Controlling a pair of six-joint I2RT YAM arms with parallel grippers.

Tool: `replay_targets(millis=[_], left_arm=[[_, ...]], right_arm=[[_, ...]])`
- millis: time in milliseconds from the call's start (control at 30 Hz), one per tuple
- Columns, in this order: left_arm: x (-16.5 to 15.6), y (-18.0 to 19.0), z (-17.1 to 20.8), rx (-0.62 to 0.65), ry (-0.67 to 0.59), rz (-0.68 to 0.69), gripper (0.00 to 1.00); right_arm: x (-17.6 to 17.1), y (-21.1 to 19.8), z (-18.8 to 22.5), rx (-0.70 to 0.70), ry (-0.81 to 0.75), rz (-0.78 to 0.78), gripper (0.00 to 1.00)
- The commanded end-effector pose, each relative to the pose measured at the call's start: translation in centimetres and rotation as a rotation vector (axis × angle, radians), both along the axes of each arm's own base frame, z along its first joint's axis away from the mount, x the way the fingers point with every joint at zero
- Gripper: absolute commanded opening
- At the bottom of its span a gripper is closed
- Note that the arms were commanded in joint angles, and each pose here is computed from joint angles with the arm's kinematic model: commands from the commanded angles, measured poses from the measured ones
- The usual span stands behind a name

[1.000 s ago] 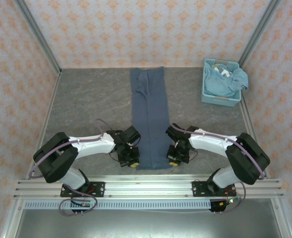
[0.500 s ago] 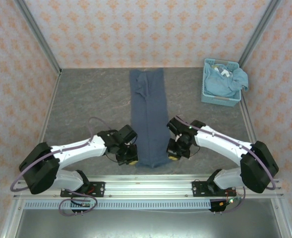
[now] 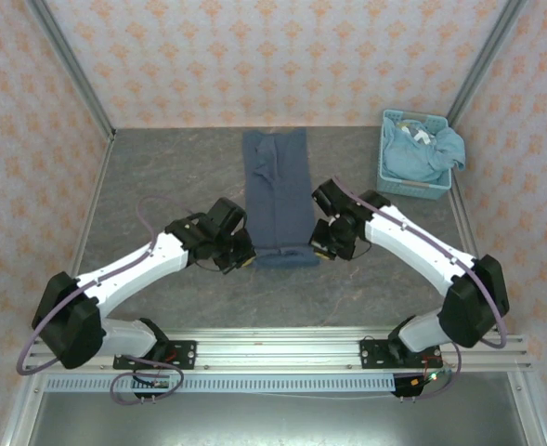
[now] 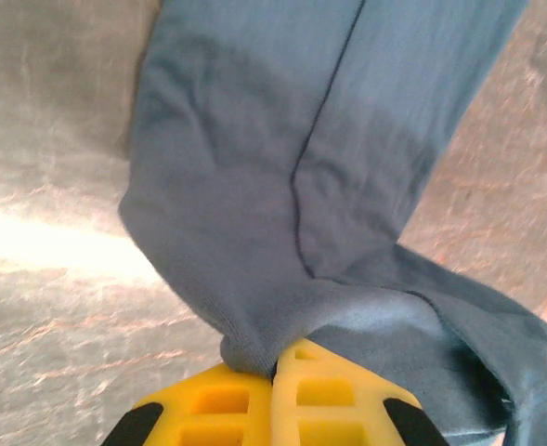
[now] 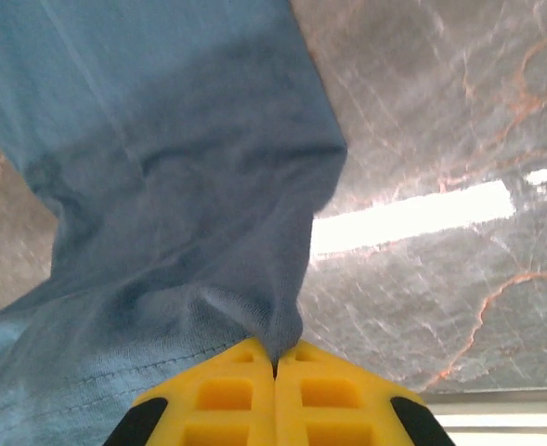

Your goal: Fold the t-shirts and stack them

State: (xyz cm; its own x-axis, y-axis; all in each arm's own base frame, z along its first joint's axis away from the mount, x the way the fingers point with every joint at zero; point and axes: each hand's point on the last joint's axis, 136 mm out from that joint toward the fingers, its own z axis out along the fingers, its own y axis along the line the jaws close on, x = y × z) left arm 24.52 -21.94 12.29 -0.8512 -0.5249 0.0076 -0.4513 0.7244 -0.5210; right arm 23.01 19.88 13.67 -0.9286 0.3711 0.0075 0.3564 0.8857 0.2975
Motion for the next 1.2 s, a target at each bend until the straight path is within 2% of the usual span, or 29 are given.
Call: replay_targets(millis=[0,333,533,700,867,967,1033,1100,1167], left_arm=[[2.1,0.4,0.8,0.042,-0.031,-0.002,0.00],[8.4,2.0,1.5,0.092,-0.046,0.054,0.00],[13.1,2.5,0.9,0.094,-0.052,0.070,0.00],[17.0,2.5,-0.9,0.095,-0.040,0.073,0.00],[19.3,2.6,-3.2,0.107,-0.008,0.082,0.00],[20.7,2.7,-4.0,0.110,-0.011,0.080,0.06],[21.8,3.0,-4.2,0.116,-0.021,0.084,0.15],[22.9,3.6,-3.5,0.129,-0.048,0.096,0.38],[23.5,4.4,-1.7,0.155,-0.097,0.107,0.52]], right_arm=[[2.7,-0.4,0.7,-0.051,-0.057,-0.014,0.00],[11.2,0.5,2.0,-0.054,-0.145,-0.045,0.00],[15.7,1.0,0.9,-0.056,-0.143,-0.053,0.00],[18.8,0.9,-0.9,-0.048,-0.132,-0.073,0.00],[21.0,1.2,-2.4,-0.025,-0.113,-0.083,0.00],[22.2,1.3,-3.4,-0.018,-0.112,-0.089,0.00],[23.0,1.4,-4.0,0.001,-0.109,-0.095,0.00],[23.9,1.5,-4.1,0.022,-0.108,-0.091,0.16],[24.5,1.1,-3.3,0.013,-0.139,-0.077,0.38]])
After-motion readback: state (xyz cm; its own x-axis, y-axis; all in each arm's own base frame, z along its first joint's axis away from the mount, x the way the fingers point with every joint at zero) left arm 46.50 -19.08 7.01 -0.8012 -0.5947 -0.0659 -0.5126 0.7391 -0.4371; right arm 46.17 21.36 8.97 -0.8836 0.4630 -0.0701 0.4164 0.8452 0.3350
